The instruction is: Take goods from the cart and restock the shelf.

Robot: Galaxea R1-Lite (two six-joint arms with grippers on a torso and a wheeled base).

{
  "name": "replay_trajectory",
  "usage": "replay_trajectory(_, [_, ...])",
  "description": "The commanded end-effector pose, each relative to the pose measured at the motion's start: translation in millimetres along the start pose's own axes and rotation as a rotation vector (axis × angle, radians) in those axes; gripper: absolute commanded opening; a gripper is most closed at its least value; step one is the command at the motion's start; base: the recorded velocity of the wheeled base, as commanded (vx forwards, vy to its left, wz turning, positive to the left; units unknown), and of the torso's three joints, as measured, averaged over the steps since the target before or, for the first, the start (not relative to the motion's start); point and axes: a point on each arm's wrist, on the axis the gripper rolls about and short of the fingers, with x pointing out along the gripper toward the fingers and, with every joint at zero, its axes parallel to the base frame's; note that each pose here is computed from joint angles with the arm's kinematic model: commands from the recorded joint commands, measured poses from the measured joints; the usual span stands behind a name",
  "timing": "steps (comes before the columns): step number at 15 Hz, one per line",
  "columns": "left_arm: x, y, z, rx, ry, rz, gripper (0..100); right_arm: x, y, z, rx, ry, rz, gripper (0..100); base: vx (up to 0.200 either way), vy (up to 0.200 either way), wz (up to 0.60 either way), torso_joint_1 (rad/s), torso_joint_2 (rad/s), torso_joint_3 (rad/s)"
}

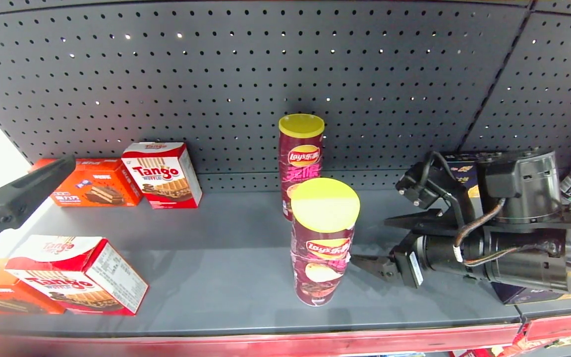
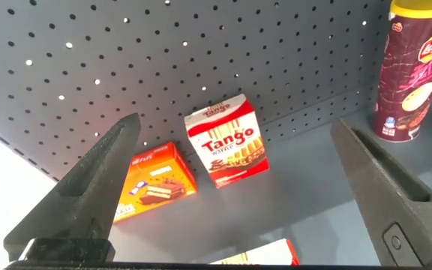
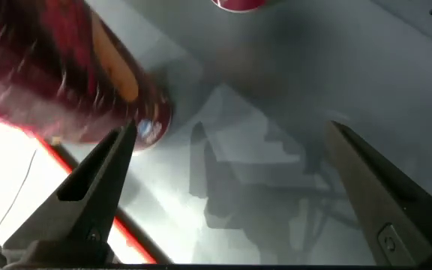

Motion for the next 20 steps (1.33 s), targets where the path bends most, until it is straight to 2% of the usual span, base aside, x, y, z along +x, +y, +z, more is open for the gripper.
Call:
replay_trajectory(1, [1, -0.1, -0.5, 0.000, 0.003, 0.000, 100, 11, 4, 1, -0.006, 0.013, 0.017, 100, 0.000, 0.000, 0.00, 0.000, 0.00, 0.000])
replay_trajectory(8, [1, -0.4, -1.3, 0.000, 0.005, -0.003, 100, 22, 11, 2, -0.016, 0.024, 0.017, 100, 0.000, 0.000, 0.00, 0.000, 0.00, 0.000])
replay_trajectory(11, [1, -0.6, -1.7, 0.000, 0.007, -0.003, 100, 11, 5, -3, -0.006, 0.028, -0.003, 100, 0.000, 0.000, 0.00, 0.000, 0.00, 0.000])
replay_trajectory(14, [0, -0.5, -2.2, 0.001, 0.009, -0.002, 100, -23, 2, -21, 0.007, 0.034, -0.027, 100, 0.000, 0.000, 0.00, 0.000, 0.00, 0.000])
replay_trajectory(17, [0, -0.8, -2.4, 0.000, 0.008, -0.005, 100, -53, 15, -30, -0.013, -0.003, 0.034, 100, 0.000, 0.000, 0.00, 0.000, 0.00, 0.000])
replay_trajectory(20, [1, -0.6, -1.9, 0.000, 0.008, -0.003, 100, -57, 36, -27, -0.055, -0.030, 0.136, 100, 0.000, 0.000, 0.00, 0.000, 0.00, 0.000])
